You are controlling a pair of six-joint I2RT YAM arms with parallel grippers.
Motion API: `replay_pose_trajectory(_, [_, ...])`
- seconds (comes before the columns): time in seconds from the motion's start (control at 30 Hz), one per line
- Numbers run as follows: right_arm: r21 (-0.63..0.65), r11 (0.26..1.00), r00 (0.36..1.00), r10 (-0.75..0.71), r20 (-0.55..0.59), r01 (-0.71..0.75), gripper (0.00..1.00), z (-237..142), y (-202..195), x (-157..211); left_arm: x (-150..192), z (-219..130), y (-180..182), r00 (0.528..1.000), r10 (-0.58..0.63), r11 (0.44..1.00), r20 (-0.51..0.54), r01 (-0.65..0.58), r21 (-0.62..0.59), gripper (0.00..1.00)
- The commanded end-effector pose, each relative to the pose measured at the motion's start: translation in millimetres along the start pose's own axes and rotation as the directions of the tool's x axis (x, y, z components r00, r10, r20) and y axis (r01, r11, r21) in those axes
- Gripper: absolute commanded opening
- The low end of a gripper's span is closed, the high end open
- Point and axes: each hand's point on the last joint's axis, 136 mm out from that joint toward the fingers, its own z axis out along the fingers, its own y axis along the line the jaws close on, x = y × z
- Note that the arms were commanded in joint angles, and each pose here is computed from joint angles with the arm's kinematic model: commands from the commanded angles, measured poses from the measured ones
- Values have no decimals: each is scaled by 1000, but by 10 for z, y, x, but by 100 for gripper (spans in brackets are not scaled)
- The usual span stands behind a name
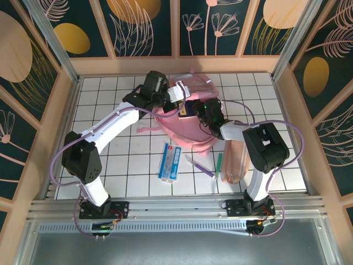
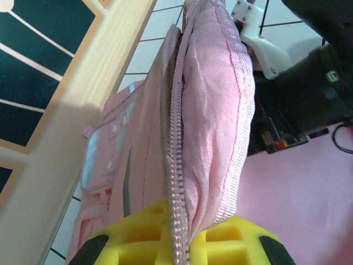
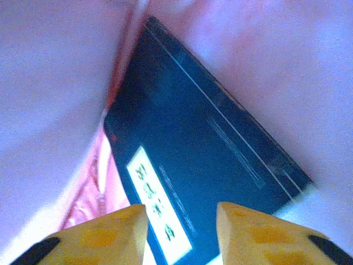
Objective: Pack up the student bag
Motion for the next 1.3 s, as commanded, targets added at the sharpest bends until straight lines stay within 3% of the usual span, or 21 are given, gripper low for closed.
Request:
replay_pose_trajectory(0.0, [-111, 989, 995, -94, 22, 96, 32, 82, 194, -102, -585, -342, 188, 978, 95, 994, 188, -82, -79, 0])
replay_pose_trajectory(0.13, [-161, 977, 990, -140, 9, 140, 31, 153, 217, -140, -572, -332, 206, 981, 96, 994, 168, -84, -76, 0])
replay_pose_trajectory(0.3, [-133, 986, 989, -117, -89, 104, 34, 115, 228, -95, -580, -347, 240, 982, 94, 993, 161, -80, -92, 0])
replay_pose_trajectory(0.37, [-47, 995, 989, -87, -122, 82, 40, -33, 190, -69, -573, -350, 260, 984, 91, 992, 155, -76, -99, 0])
replay_pose_trajectory(0.43, [145, 989, 994, 18, -107, -3, 51, -289, -12, -58, -577, -346, 272, 984, 83, 992, 156, -67, -105, 0])
replay_pose_trajectory(0.53, [171, 982, 992, 98, -81, -83, 58, -556, -44, 87, -582, -329, 292, 984, 67, 993, 163, -49, -109, 0])
replay_pose_trajectory(0.73, [129, 984, 973, 147, -178, -125, 59, -248, -182, 284, -606, -320, 279, 984, 47, 995, 170, -32, -92, 0])
replay_pose_trajectory(0.83, [86, 993, 981, 95, -171, -81, 68, -100, -137, 269, -632, -377, 297, 984, 54, 994, 171, -36, -103, 0])
replay_pose_trajectory(1.03, [123, 992, 994, 6, -112, 8, 68, 76, -274, 122, -666, -431, 292, 983, 68, 994, 173, -51, -101, 0])
replay_pose_trajectory(1.27, [-69, 987, 982, -154, -106, 147, 60, 264, 4, 37, -647, -419, 235, 981, 77, 995, 175, -65, -77, 0])
